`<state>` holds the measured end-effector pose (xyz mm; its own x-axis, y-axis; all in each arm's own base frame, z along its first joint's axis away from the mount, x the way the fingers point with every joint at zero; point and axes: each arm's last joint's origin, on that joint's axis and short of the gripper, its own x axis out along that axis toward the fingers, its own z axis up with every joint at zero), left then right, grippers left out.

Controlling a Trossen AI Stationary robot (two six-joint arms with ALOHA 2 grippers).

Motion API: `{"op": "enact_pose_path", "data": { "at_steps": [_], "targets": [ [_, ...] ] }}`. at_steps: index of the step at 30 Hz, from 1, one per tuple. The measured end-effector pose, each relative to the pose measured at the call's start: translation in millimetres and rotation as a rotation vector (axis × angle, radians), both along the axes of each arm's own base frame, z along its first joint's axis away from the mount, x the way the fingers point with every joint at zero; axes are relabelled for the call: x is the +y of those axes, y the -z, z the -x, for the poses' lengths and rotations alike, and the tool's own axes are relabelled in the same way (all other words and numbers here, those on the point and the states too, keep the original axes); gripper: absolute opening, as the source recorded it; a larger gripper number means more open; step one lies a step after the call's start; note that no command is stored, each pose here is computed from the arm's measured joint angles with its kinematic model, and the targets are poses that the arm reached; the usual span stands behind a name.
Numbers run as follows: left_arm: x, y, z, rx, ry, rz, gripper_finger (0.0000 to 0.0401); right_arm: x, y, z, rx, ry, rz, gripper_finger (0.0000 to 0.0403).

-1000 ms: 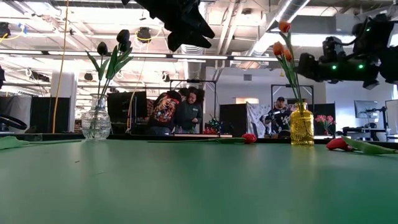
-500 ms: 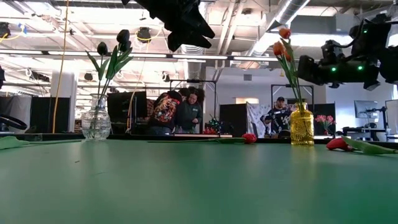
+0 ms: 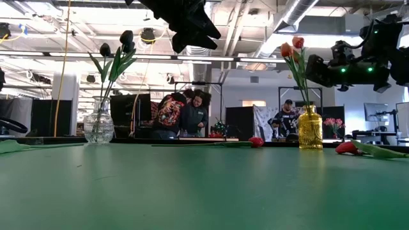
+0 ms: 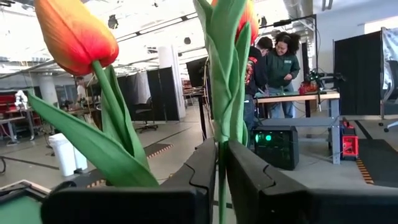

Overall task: Sort flowers into vase by color
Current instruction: Put the orange flower into the yellow vase

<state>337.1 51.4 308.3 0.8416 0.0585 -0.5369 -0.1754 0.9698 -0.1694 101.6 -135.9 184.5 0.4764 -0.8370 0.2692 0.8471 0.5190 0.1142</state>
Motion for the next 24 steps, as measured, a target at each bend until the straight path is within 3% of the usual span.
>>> {"op": "enact_pose_path", "data": {
  "at_steps": [11, 19, 24],
  "targets": [
    [-1.9, 3.1, 2.0, 0.035, 0.029, 0.047, 0.0153, 4.7, 11.1, -9.7, 0.085, -0.070, -0.084, 0.0074],
    [-3.7, 6.1, 3.9, 0.073, 0.040, 0.049, 0.0153, 11.4, 12.3, -16.8, 0.114, -0.123, -0.085, 0.0179],
    [-3.8, 6.1, 3.9, 0.073, 0.048, 0.038, 0.0153, 14.6, 7.4, -15.4, 0.113, -0.092, -0.060, 0.0239]
  ]
}}
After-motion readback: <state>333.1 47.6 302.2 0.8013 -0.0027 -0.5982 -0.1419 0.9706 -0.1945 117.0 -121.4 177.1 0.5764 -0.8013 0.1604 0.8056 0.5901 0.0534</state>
